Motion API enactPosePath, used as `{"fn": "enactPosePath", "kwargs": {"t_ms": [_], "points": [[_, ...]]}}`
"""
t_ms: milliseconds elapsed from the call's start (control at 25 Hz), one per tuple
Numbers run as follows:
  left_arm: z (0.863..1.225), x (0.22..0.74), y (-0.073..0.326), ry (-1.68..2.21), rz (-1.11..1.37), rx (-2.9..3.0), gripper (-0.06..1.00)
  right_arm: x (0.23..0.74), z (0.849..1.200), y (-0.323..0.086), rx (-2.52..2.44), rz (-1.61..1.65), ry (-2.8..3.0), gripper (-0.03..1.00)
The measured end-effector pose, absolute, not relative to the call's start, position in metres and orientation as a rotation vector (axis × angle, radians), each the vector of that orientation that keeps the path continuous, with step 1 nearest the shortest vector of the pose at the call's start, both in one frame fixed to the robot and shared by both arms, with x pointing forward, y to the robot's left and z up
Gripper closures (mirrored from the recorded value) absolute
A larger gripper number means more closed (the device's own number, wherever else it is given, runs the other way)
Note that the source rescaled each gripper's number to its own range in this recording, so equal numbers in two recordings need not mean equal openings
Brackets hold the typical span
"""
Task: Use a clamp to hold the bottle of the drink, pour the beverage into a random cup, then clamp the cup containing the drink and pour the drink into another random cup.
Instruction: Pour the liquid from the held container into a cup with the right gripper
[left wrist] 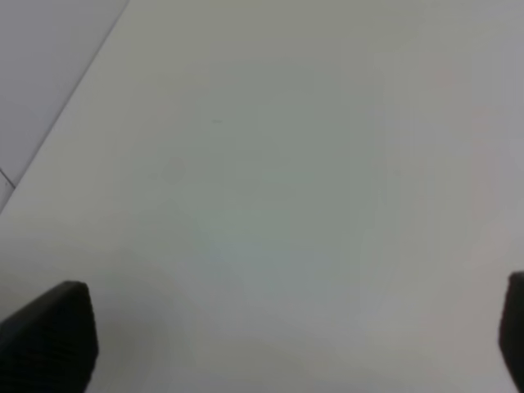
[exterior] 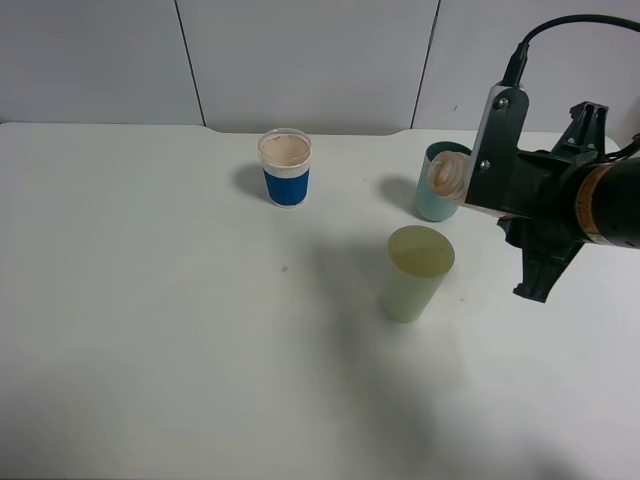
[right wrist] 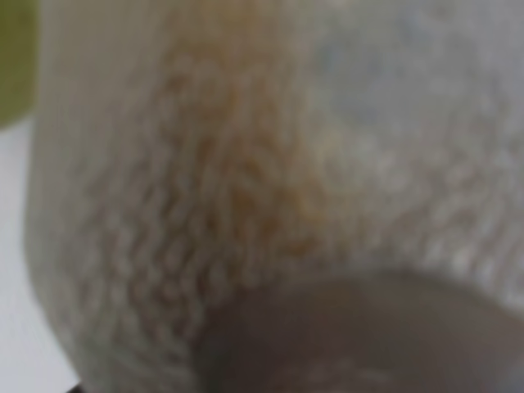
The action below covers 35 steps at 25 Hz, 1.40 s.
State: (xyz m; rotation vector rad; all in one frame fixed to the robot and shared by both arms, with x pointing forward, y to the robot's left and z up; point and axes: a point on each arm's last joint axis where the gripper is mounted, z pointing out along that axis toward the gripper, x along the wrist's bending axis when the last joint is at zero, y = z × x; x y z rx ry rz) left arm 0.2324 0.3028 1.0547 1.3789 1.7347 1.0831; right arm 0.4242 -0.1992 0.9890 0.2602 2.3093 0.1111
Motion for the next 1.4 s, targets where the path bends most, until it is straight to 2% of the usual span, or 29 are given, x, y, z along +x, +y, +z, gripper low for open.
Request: {"fn": "enactPosePath", "kwargs": {"t_ms": [360, 1400], "points": [[1.0547, 0.2324, 0.3028, 1.735, 1.083, 1.379, -0.06, 0.4231, 0.9882, -0.2046, 0.166, -0.014, 2.328, 0.95], [1.0547, 0.2324, 0.3028, 1.735, 1.083, 1.379, -0.06, 0.4250, 0.9859, -0.2007, 0.103, -0.003, 2.331, 0.95]]}}
